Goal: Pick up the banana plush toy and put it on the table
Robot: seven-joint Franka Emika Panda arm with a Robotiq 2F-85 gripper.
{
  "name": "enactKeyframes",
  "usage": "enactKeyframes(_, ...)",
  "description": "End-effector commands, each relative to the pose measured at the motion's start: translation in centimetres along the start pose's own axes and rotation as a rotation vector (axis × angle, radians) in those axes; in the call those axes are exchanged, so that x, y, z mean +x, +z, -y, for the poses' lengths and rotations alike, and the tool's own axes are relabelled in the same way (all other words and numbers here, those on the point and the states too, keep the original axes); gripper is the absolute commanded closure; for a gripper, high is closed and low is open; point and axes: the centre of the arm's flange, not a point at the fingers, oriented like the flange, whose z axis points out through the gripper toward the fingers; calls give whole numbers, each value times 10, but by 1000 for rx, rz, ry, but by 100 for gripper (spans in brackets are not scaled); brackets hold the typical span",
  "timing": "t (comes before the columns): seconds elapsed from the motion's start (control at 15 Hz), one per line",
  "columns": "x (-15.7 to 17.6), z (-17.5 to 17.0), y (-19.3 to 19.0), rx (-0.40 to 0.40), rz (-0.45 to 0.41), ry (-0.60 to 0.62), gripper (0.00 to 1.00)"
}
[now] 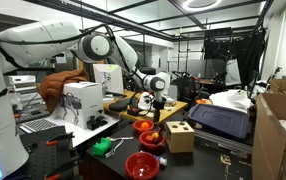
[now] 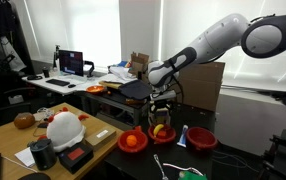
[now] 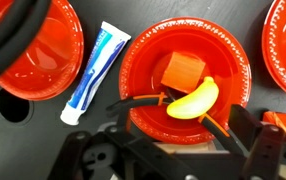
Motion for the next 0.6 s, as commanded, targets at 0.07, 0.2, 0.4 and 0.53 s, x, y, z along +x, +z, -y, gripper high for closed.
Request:
enactKeyframes(0.07, 13, 19, 3, 31, 0, 52, 0)
enactKeyframes(0.2, 17, 21, 9, 34, 4, 65, 0)
enactKeyframes(0.4, 26, 18, 26, 30, 29, 102, 0)
enactKeyframes(0.53, 28, 19, 34, 33, 36, 123, 0)
